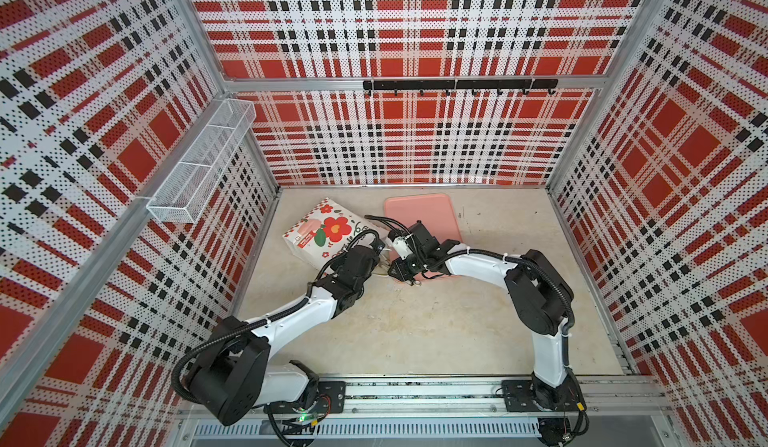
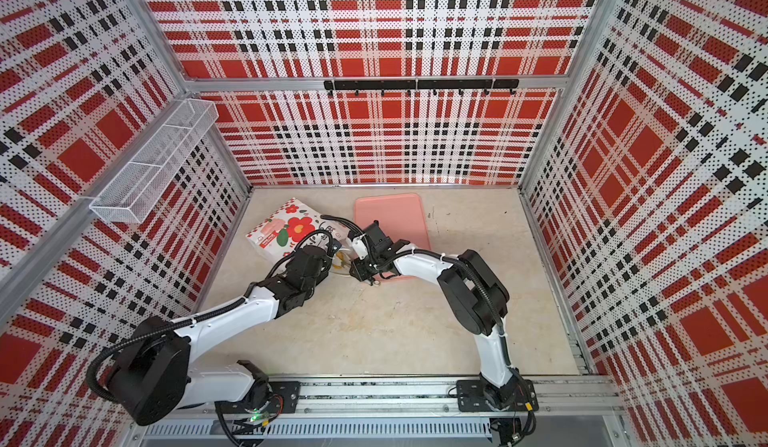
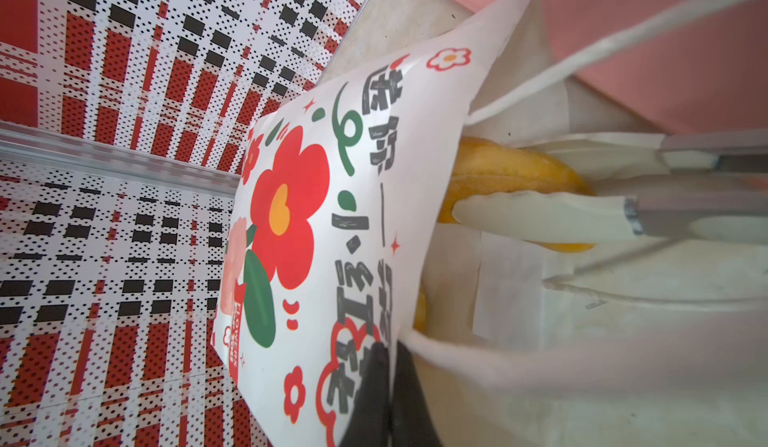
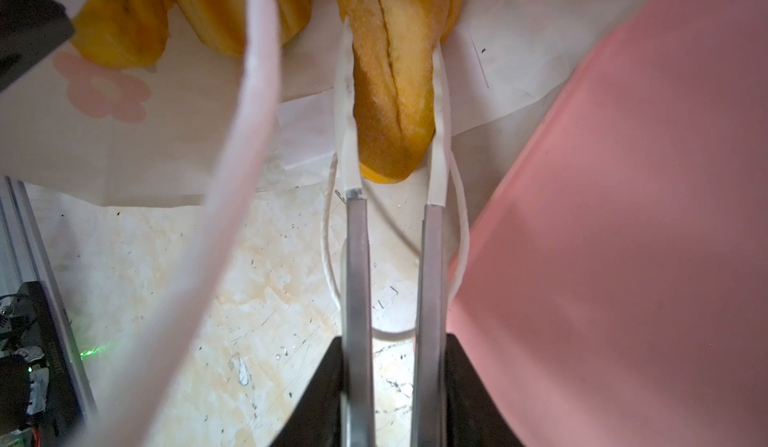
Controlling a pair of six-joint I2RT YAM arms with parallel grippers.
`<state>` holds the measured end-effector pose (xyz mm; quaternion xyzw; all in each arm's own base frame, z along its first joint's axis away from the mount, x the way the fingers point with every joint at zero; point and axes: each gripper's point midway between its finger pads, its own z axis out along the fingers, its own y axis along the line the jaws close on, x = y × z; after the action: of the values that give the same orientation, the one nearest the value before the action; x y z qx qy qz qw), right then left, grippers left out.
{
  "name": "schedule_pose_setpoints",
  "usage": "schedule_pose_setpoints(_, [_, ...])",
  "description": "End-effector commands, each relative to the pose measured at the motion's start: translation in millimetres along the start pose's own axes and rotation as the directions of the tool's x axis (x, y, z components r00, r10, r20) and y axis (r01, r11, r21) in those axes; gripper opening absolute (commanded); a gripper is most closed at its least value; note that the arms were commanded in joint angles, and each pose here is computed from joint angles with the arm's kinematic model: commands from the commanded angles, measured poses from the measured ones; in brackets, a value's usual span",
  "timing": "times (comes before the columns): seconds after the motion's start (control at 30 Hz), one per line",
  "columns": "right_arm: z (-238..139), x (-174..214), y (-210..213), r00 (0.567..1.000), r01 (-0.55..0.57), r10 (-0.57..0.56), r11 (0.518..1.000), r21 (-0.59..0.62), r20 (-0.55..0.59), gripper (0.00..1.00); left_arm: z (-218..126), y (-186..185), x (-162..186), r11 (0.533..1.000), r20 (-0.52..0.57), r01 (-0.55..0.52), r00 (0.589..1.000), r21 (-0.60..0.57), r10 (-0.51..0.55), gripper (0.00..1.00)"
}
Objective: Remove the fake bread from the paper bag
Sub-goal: 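Pull the baguette out of the bag with the right gripper's tongs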
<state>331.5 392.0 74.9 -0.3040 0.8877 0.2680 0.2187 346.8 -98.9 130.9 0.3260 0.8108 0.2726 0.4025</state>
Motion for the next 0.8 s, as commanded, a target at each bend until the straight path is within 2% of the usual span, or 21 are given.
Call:
schedule_pose_setpoints(0.0, [-30.8,-38.2,25.2,0.995,0.029,-0.024,0.998,-0.047,0.101,0.21,-2.4,-3.8,-10.6,1.000,0.020,0.009,1.000,0.017,-0.010,0.00])
schedule_pose_setpoints(0.33, [-52.3,-46.9,33.7,0.992,-0.061,0.073,0.992,-0.113,0.099,0.00,-4.7,-1.7,-12.1,0.999,0.030,0.027,0.999,0.016,-0.028,0.00])
schedule_pose_setpoints(0.57, [-74.9,-47.1,35.6,0.979,-0.157,0.177,0.970,-0.183,0.097,0.00,-4.4,-0.9,-12.2,0.999,0.027,0.034,0.999,0.013,-0.034,0.00])
schedule_pose_setpoints(0.77, [-98.5,-21.0,41.7,0.977,-0.191,0.205,0.963,-0.193,0.058,0.00,-5.1,3.7,-15.0,0.998,0.030,0.057,0.998,0.005,-0.057,0.00])
